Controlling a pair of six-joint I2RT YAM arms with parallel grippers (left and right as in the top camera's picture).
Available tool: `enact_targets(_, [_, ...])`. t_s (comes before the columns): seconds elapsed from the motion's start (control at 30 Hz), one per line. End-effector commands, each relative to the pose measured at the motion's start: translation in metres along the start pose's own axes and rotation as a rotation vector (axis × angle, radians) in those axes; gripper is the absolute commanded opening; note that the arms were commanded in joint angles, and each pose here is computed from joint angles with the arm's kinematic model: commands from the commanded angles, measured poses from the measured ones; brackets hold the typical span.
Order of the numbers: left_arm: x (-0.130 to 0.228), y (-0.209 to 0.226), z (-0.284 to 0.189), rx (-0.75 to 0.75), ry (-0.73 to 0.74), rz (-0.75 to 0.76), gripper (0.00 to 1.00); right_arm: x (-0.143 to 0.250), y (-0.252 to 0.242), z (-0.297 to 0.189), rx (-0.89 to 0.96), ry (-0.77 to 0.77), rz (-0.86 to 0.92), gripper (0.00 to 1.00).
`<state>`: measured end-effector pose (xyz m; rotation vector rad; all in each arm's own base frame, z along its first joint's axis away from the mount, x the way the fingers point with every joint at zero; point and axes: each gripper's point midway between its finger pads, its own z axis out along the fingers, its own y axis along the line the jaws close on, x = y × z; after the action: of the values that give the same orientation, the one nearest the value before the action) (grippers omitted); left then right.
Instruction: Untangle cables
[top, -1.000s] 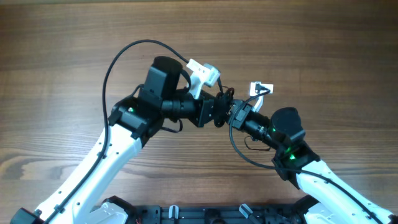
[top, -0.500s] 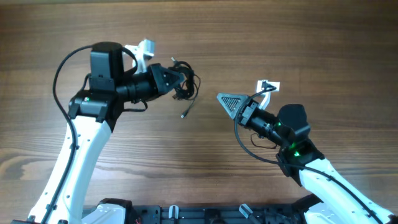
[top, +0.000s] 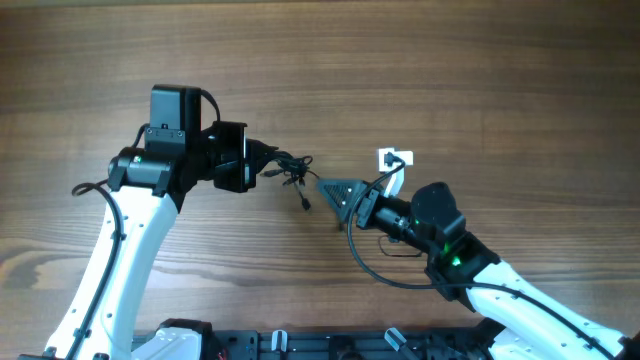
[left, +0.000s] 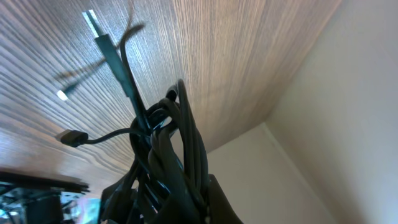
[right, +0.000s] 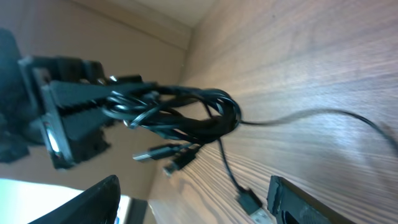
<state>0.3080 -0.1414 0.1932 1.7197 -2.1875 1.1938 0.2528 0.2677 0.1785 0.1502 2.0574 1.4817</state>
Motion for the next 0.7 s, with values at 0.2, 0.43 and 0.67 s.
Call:
enact_targets(0.2, [0.023, 0.002, 0.004, -0.013, 0.009, 0.004, 0.04, 0.014, -0.028, 0.016, 0.092, -0.002, 0.201, 0.77])
enact_targets(0.43, [0.037, 0.013, 0.018, -0.049, -0.044, 0.087, 0.04, 0.007, -0.024, 0.021, 0.056, -0.034, 0.259, 0.77])
enact_targets(0.67, [0.049, 0.012, 0.022, -0.044, -0.02, 0.153, 0.04, -0.002, -0.031, 0.02, 0.081, -0.097, 0.338, 0.77])
